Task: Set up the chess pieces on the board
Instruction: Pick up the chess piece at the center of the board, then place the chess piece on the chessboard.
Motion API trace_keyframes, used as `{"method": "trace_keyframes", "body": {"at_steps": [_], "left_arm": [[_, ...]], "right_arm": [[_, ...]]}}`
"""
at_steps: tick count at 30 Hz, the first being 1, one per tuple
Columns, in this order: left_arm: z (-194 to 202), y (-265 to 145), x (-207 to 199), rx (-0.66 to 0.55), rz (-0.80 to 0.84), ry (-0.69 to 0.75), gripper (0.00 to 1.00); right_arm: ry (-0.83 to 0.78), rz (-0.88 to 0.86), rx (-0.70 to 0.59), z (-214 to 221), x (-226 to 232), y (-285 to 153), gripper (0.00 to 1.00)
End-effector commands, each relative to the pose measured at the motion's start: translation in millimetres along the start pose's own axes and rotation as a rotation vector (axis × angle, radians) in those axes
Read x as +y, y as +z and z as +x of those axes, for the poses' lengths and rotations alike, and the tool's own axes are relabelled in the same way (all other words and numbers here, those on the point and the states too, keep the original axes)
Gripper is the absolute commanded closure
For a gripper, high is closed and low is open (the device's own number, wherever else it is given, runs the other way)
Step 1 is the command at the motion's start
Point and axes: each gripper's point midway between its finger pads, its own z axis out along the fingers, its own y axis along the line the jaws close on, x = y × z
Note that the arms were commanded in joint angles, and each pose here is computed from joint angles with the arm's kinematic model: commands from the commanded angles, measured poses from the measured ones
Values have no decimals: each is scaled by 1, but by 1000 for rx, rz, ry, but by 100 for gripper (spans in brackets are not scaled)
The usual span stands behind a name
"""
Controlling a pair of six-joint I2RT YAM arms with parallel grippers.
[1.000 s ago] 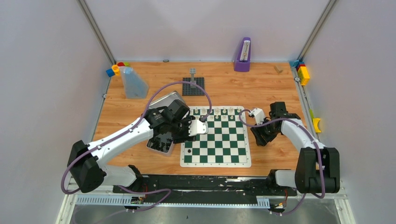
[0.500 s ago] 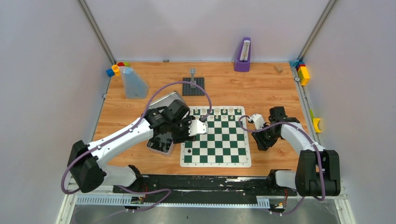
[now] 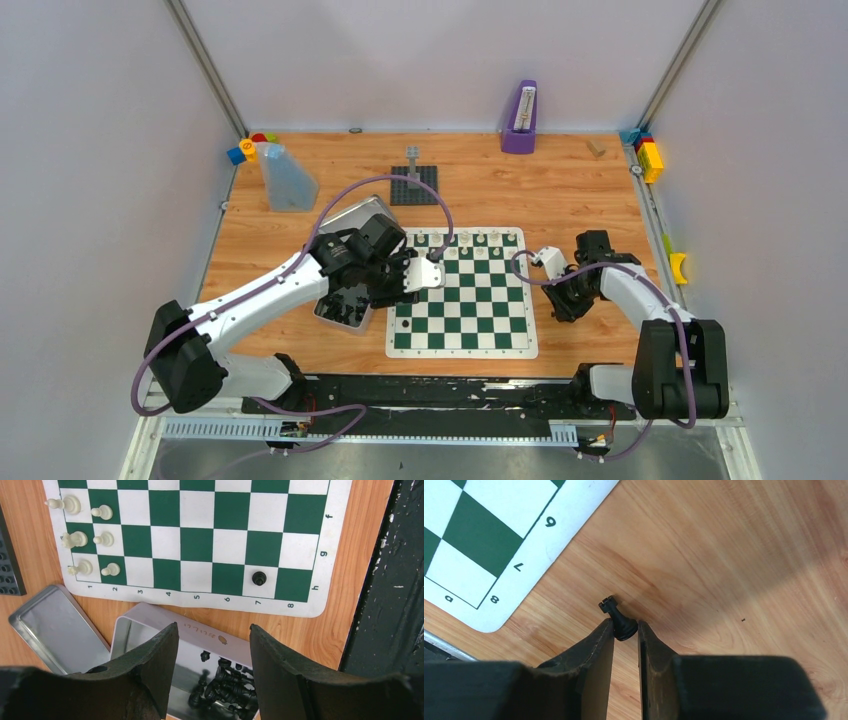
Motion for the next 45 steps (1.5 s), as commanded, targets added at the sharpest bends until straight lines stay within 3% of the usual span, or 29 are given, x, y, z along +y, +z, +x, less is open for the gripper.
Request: {"method": "trace_keyframes", "body": {"at_steps": [1, 11, 18, 27, 34, 45], "left_arm": [[-7, -6, 3, -39, -21, 11, 37], [-32, -7, 10, -135, -27, -11, 37], [-95, -16, 20, -361, 2, -90, 36], [-182, -24, 36, -556, 168, -359, 32], [-214, -22, 54, -589, 212, -463, 34], [-233, 2, 58, -561, 332, -580, 50]], "right_arm": [[-20, 8, -10, -1, -3, 3, 79], [-9, -3, -72, -21, -4, -7, 96], [12, -132, -300, -94, 13, -57, 100], [-11, -385, -574, -169, 62, -119, 100], [-6, -498, -669, -185, 83, -147, 100], [13, -555, -684, -184, 93, -149, 100]]}}
